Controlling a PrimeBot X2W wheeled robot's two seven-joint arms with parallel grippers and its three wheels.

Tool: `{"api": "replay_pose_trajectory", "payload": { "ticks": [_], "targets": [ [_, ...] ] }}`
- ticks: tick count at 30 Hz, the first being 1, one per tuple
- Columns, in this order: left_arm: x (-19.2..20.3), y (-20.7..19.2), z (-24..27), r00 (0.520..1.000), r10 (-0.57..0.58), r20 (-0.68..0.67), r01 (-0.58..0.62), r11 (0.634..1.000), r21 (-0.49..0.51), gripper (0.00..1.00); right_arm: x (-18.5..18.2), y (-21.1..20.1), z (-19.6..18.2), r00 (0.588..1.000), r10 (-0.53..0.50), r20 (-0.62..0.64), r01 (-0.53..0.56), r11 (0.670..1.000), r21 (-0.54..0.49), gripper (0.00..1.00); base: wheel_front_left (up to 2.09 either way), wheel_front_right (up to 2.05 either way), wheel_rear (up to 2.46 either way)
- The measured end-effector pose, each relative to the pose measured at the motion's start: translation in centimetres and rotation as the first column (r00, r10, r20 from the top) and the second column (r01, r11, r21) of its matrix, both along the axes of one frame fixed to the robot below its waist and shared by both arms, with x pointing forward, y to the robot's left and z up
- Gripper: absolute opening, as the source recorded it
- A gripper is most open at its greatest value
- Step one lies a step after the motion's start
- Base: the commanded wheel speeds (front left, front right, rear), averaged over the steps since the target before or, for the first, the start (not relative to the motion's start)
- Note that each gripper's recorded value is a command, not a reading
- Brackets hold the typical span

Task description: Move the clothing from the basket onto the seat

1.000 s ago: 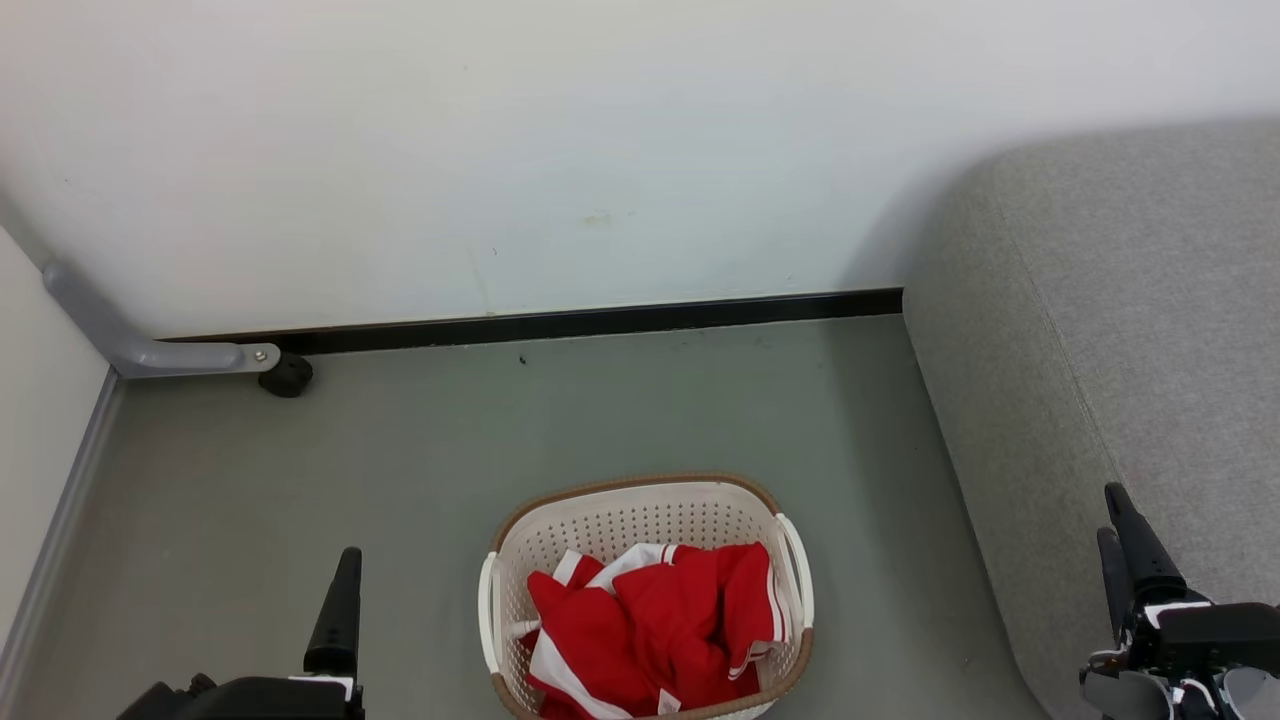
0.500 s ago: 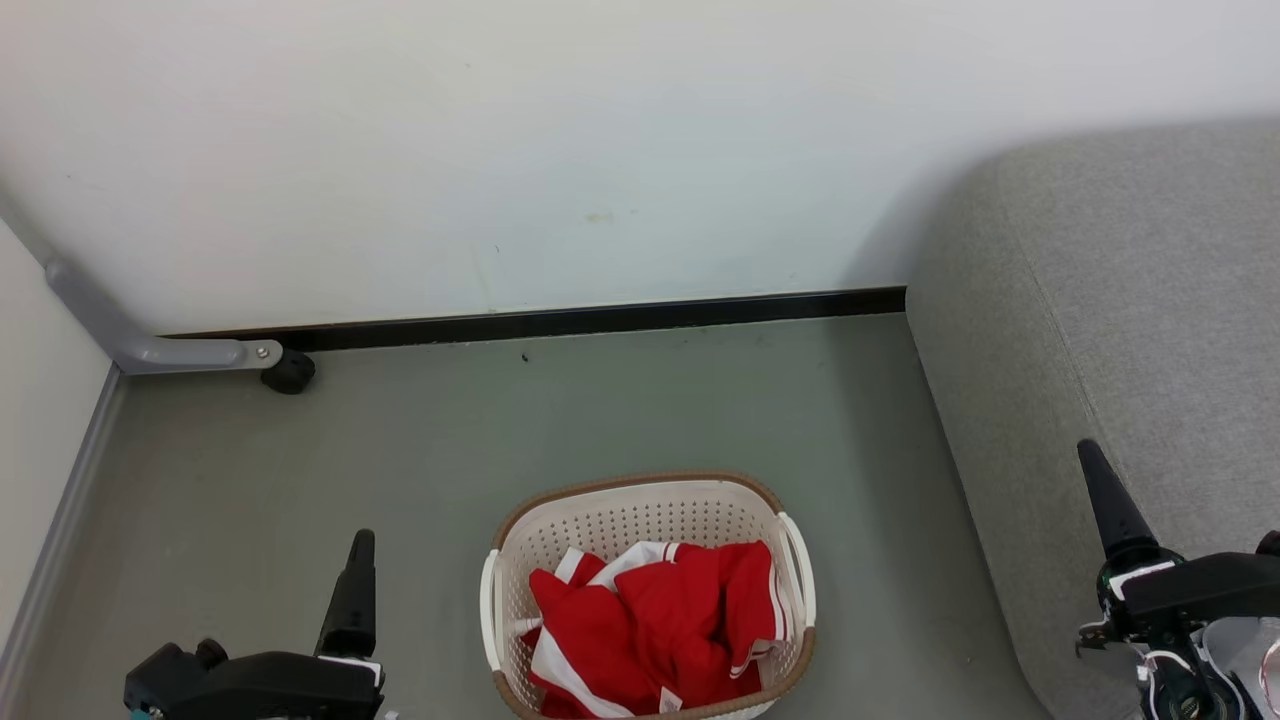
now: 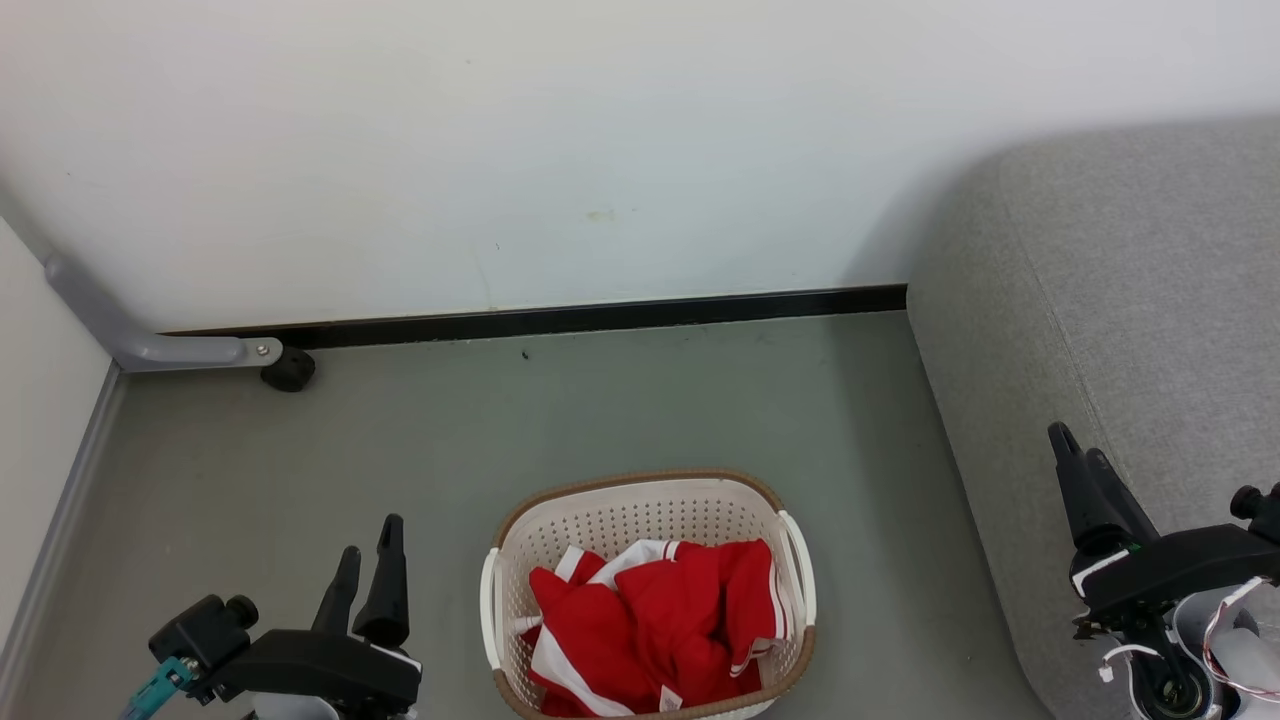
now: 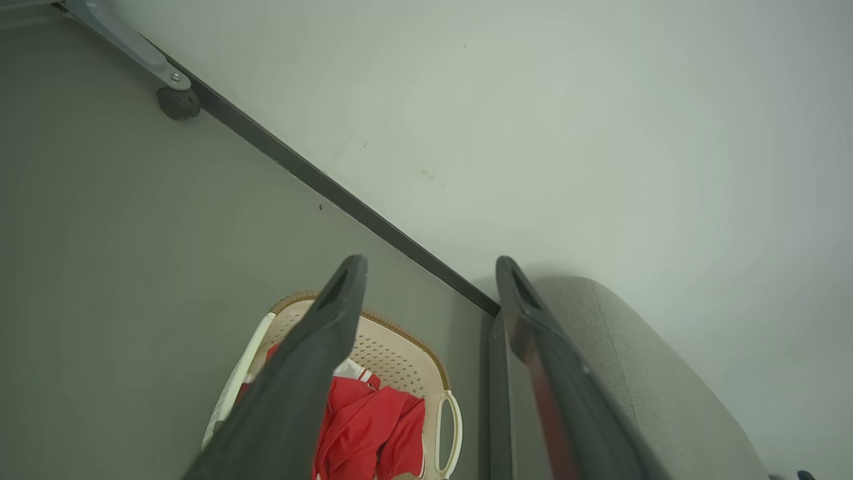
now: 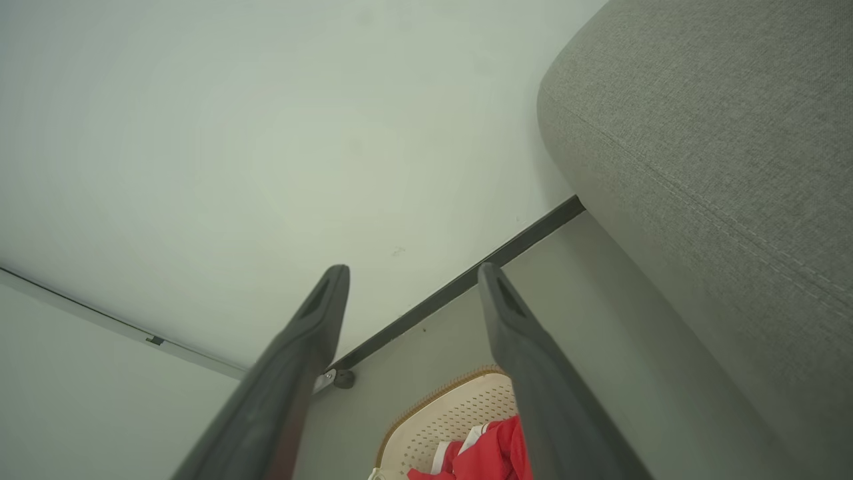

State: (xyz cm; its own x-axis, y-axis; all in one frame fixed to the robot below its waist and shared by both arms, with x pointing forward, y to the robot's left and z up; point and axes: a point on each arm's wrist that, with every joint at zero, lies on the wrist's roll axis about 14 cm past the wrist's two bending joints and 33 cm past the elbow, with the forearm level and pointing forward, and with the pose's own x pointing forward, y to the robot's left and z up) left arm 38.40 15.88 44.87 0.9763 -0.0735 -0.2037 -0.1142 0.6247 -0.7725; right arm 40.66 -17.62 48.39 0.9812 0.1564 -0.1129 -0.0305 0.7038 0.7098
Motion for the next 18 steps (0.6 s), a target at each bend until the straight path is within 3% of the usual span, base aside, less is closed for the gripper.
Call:
{"api": "replay_pose_trajectory", "payload": {
  "ticks": [8,18],
  "targets": [
    [0.35,-0.57,0.23,0.999,-0.046,0.017,0.042,0.985,0.168,1.00,0.59,0.22,-0.13,0.999,0.045,0.019,-0.042,0.985,-0.165,1.00,0.00,0.00,0.00],
    [0.91,-0.85,0.85,0.996,-0.074,0.048,0.056,0.950,0.306,1.00,0.85,0.47,-0.39,0.995,0.097,0.031,-0.082,0.946,-0.313,1.00,0.00,0.00,0.00]
  ]
}}
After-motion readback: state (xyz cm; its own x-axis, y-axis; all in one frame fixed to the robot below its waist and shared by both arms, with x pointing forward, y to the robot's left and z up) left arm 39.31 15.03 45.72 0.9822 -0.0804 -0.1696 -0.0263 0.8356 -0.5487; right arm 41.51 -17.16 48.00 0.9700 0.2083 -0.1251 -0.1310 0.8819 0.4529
